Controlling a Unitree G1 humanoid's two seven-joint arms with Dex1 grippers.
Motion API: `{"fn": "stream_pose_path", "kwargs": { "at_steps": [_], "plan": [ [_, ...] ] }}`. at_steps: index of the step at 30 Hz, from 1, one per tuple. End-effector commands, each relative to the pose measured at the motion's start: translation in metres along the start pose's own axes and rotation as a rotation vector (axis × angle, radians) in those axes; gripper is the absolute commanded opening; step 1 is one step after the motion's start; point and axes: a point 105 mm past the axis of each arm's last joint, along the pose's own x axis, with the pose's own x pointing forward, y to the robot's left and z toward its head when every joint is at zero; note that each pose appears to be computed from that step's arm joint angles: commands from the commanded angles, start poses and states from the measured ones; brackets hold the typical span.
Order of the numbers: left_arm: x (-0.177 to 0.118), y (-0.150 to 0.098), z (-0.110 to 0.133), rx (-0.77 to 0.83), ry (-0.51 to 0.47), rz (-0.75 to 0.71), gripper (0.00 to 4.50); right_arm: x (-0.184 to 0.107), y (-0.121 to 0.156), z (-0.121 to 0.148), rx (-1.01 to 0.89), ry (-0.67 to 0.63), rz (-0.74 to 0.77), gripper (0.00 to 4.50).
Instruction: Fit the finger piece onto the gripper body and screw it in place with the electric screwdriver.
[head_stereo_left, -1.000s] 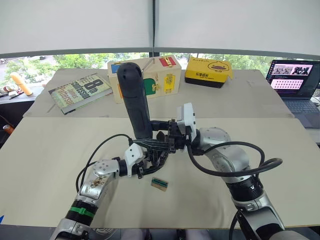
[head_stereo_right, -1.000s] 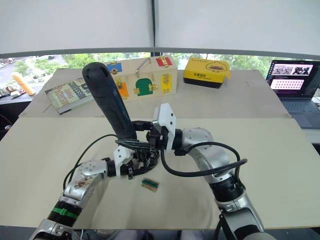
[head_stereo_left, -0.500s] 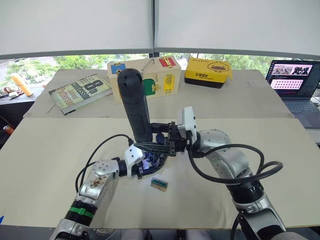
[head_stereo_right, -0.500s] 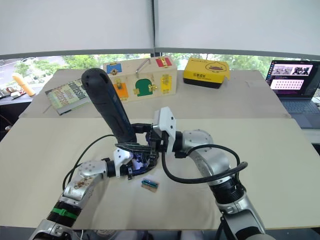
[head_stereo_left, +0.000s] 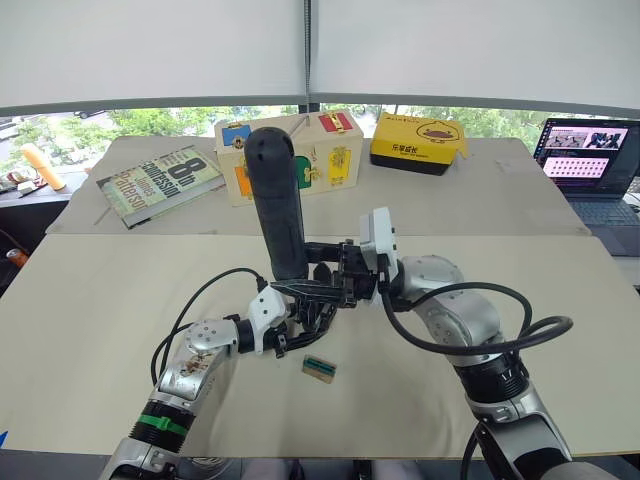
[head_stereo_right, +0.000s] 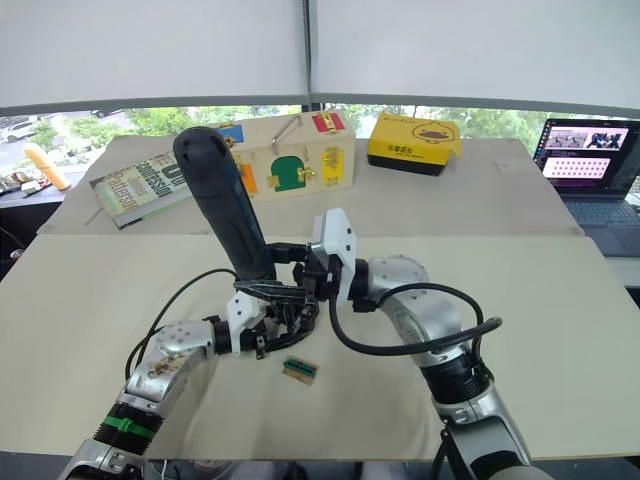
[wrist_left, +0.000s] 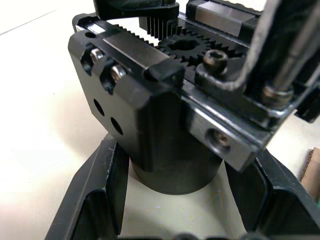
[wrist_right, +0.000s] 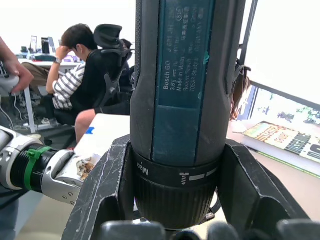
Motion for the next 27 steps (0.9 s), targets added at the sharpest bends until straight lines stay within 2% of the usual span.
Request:
{"fn": "stream_pose_path", "kwargs": {
  "at_steps": [1,8,14,20,22,23,25,27],
  "plan": [
    [-0.002,-0.008,-0.025,-0.071,0.08,-0.007,2.27,-0.001,0.0,0.022,-0.059,-0.03,0.02,1.9],
    [-0.001,-0.008,-0.029,-0.078,0.089,0.005,2.27,-0.001,0.005,0.041,-0.079,-0.08,0.064,1.9],
    [-0.001,-0.007,-0.033,-0.082,0.096,0.02,2.27,-0.005,0.012,0.04,-0.06,-0.085,0.112,1.9],
    [-0.001,-0.005,-0.034,-0.126,0.075,0.058,2.27,-0.008,0.022,0.049,-0.041,-0.149,0.173,1.9],
    [-0.002,-0.002,-0.033,-0.117,0.068,0.083,3.29,-0.01,0.028,0.056,-0.037,-0.186,0.206,1.9],
    [-0.003,-0.002,-0.033,-0.117,0.063,0.087,3.58,-0.011,0.03,0.061,-0.035,-0.207,0.223,1.9],
    [-0.006,-0.001,-0.032,-0.106,0.058,0.097,4.47,-0.014,0.035,0.069,-0.023,-0.237,0.249,1.9],
    [-0.016,0.002,-0.033,-0.107,0.06,0.111,4.47,-0.018,0.039,0.078,-0.011,-0.249,0.261,1.9]
  ]
}}
